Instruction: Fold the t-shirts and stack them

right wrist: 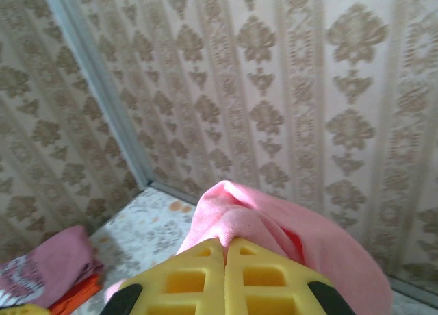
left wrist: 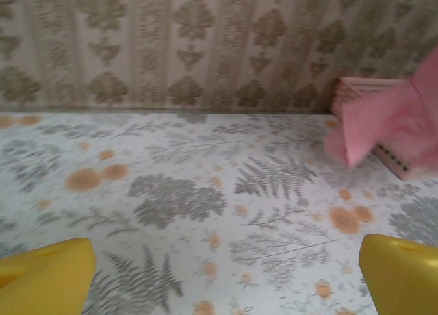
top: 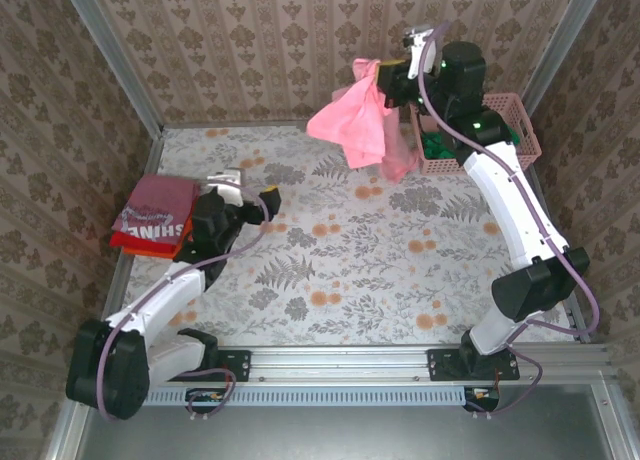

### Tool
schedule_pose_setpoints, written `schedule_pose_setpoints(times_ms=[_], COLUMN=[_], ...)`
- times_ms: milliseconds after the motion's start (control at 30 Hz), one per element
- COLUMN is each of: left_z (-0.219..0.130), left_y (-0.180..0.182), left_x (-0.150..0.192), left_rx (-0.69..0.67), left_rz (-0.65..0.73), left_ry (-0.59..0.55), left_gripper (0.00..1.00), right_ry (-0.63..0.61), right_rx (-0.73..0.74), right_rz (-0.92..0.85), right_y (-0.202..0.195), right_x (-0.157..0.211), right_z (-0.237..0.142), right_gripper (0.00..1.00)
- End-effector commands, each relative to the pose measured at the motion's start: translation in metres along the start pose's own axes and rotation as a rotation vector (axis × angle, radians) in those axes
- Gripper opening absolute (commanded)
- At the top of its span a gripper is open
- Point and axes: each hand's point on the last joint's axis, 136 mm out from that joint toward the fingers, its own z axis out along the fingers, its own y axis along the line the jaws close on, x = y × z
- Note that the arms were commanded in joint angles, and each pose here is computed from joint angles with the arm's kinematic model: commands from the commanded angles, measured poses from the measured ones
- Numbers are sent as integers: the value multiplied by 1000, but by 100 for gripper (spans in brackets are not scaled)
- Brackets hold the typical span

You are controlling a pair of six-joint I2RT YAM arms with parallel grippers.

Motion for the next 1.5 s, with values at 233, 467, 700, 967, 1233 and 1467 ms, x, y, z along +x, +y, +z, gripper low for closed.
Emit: schedule_pose_setpoints(times_ms=[233, 467, 700, 967, 1233, 1467], left_z=[-25, -23, -20, -22, -29, -39], left_y=[28, 24, 24, 31, 44, 54], left_x=[10, 6, 2, 4, 12, 17], left_rx=[-96, -76, -58, -68, -113, -146], left_rz=[-99, -104, -104, -135, -179, -184], left_ry=[24, 26, 33, 37, 39, 48], left_gripper=[100, 100, 100, 100, 100, 100], right_ry=[76, 62, 64, 150, 122, 43], right_rx=[-127, 83, 136, 61, -300, -135], right_rz=[132, 55, -57, -123, 48, 276], right_y=[21, -15, -2, 39, 121, 61], right_x=[38, 37, 23, 50, 40, 30], right_z=[26, -8, -32, 5, 28, 19], right_gripper=[0, 0, 0, 0, 0, 0])
